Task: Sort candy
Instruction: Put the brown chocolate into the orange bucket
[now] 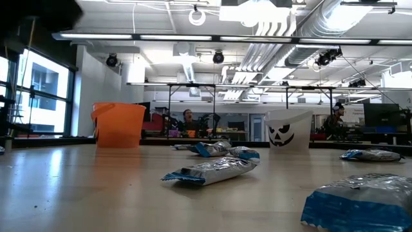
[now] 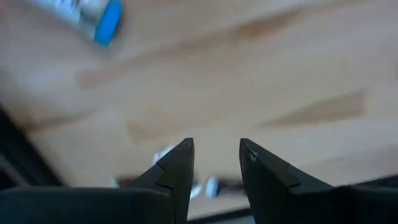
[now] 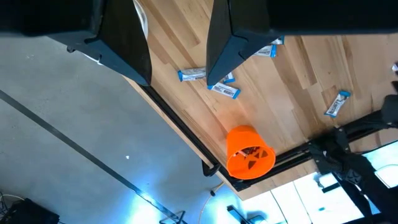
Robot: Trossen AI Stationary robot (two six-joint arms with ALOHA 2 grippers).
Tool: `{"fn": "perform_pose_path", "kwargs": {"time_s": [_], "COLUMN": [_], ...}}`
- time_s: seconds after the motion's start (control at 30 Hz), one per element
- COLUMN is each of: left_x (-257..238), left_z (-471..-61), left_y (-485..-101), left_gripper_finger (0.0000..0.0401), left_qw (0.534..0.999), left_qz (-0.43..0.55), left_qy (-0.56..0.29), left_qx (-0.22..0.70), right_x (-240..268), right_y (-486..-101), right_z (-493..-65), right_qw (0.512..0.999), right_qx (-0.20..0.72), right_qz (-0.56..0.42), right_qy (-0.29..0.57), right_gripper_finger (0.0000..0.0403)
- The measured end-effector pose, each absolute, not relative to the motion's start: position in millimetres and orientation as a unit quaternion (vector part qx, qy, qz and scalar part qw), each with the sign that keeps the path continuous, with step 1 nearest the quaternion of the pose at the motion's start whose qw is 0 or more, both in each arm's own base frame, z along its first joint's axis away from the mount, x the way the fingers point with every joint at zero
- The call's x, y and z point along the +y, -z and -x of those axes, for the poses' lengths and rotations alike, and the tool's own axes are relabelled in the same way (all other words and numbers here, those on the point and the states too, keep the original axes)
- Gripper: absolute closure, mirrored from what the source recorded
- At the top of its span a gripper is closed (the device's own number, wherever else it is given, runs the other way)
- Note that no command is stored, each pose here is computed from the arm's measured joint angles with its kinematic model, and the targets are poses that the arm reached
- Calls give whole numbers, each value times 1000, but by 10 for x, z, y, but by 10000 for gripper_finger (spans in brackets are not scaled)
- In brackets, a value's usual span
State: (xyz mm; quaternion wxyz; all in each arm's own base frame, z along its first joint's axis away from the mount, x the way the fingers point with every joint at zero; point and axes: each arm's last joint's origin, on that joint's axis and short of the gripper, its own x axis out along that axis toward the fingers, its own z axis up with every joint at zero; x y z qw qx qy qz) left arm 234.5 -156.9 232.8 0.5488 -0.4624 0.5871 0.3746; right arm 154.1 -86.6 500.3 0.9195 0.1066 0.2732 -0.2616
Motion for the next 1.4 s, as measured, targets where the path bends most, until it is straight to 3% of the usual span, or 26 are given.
{"fn": "perform_pose_path", "kwargs": {"time_s": [0.13,0.3,0.63,1.07,1.4], "left_x": [-1828,-2106,-2601,-2622,-2586], "left_z": [-2190,-1998,-1878,-1867,-1852], "left_y": [-2315,-2301,-1916,-1666,-1533], "left_gripper_finger": [284,284,284,264,263], "left_qw": [532,543,555,545,543], "left_qz": [465,470,484,455,456], "left_qy": [-361,-353,-365,-430,-431], "left_qx": [609,600,570,558,558], "right_x": [-866,-866,-867,-866,-867], "right_y": [-5003,-5003,-5003,-5003,-5003], "right_z": [-1542,-1542,-1542,-1541,-1541], "right_qw": [920,920,919,920,920], "right_qx": [273,273,273,273,273], "right_qz": [-107,-107,-107,-107,-107], "right_qy": [262,262,262,262,262], "right_gripper_finger": [253,253,253,253,253]}}
